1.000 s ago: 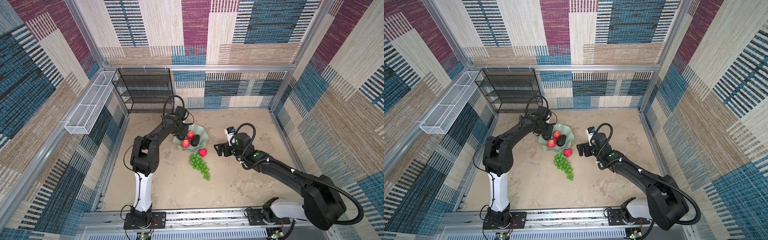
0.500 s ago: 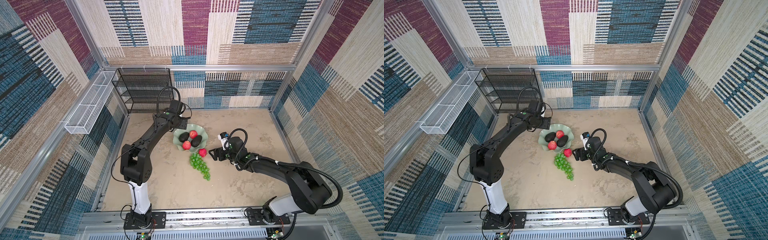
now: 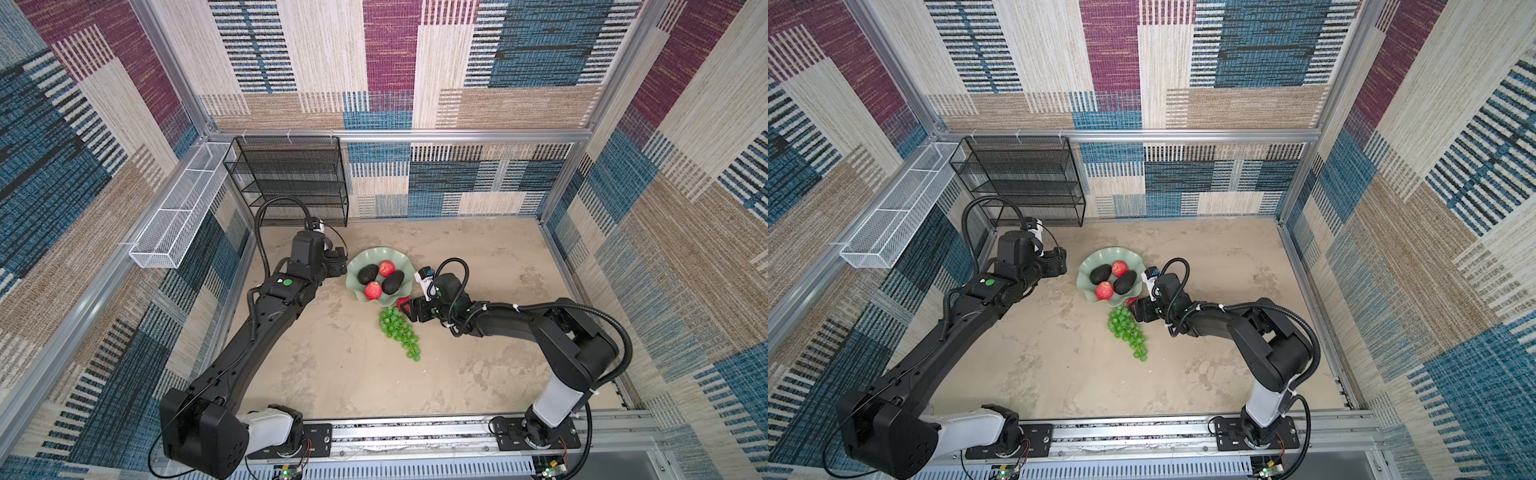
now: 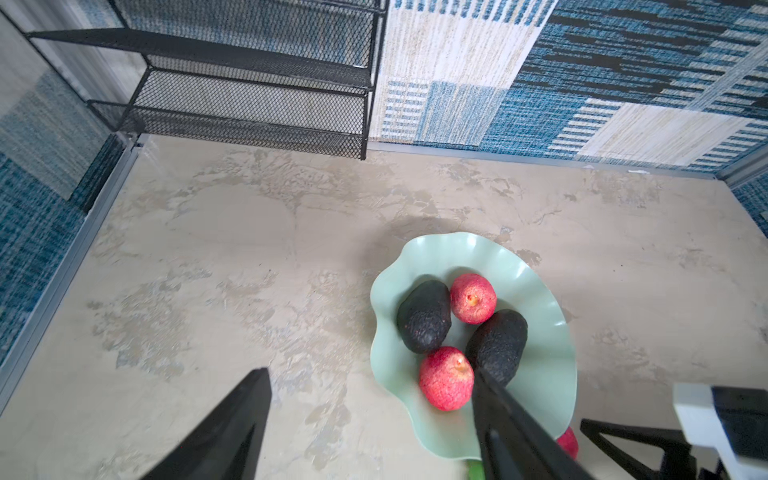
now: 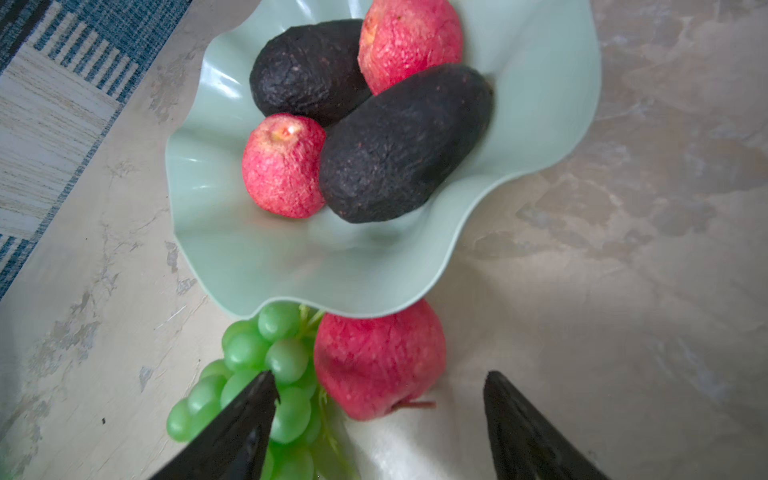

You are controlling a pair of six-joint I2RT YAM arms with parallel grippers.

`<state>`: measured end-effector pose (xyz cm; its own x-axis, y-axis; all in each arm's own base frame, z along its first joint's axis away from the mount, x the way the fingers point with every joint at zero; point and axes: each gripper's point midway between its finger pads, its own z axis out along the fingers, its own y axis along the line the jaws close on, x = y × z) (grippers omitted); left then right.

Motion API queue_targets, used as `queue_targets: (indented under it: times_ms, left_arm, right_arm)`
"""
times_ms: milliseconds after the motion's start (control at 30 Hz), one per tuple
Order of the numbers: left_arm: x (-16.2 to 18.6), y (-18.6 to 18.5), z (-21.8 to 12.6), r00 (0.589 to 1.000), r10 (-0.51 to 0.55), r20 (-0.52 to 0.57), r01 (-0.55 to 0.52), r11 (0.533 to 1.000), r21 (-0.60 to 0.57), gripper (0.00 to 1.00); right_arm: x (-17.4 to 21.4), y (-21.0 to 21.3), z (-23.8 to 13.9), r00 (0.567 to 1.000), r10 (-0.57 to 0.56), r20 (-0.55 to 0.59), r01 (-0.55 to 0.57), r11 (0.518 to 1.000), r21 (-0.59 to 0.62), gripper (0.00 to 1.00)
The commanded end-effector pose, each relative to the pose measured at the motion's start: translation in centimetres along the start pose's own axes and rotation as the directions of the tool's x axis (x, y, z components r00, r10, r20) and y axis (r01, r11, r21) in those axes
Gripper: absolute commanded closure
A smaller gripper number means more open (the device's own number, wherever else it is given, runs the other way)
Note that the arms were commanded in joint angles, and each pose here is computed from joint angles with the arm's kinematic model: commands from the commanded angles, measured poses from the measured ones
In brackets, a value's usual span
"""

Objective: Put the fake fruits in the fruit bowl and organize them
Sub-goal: 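Grasp the last red apple with the right gripper while the left gripper withdraws, then place the red apple in the bowl with the right gripper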

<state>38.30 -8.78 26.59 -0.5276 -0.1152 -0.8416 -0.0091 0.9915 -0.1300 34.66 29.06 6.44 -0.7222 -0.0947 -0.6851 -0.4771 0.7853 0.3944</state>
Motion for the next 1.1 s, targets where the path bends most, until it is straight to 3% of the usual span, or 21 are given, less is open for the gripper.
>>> queue_targets:
  times_ms: [0,233,433,733,900,1067]
  left_arm:
    - [-0.1,1.0,-1.0,0.996,-0.077,0.042,0.078,0.997,-0.024,0.21]
    - [1.1,2.6,-2.2,0.993,-0.11,0.044,0.112,0.993,-0.048,0.2]
    - [1.5,3.0,-2.5,0.992,-0.116,0.041,0.118,0.992,-0.053,0.2]
    - [2.1,3.5,-2.3,0.99,-0.132,0.04,0.134,0.989,-0.061,0.2]
    - [3.2,3.5,-1.8,0.988,-0.152,0.016,0.153,0.987,-0.053,0.2]
    - [4.6,3.1,-2.0,0.985,-0.173,-0.018,0.173,0.985,-0.017,0.2]
  right_arm:
    - [-0.8,-0.1,0.8,0.999,0.02,0.03,-0.02,1.0,0.003,0.22]
    - [-0.1,-0.4,2.2,1.0,0.03,0.003,-0.03,0.999,0.016,0.31]
    - [0.6,-1.4,2.1,0.999,0.04,-0.007,-0.04,0.997,0.065,0.48]
    - [2.8,-2.8,-4.2,0.999,0.023,-0.022,-0.019,0.983,0.181,0.54]
    - [-1.7,-1.0,-7.4,0.996,-0.064,0.063,0.051,0.981,0.187,0.55]
    - [-7.1,1.7,-5.7,0.986,-0.121,0.114,0.108,0.987,0.118,0.55]
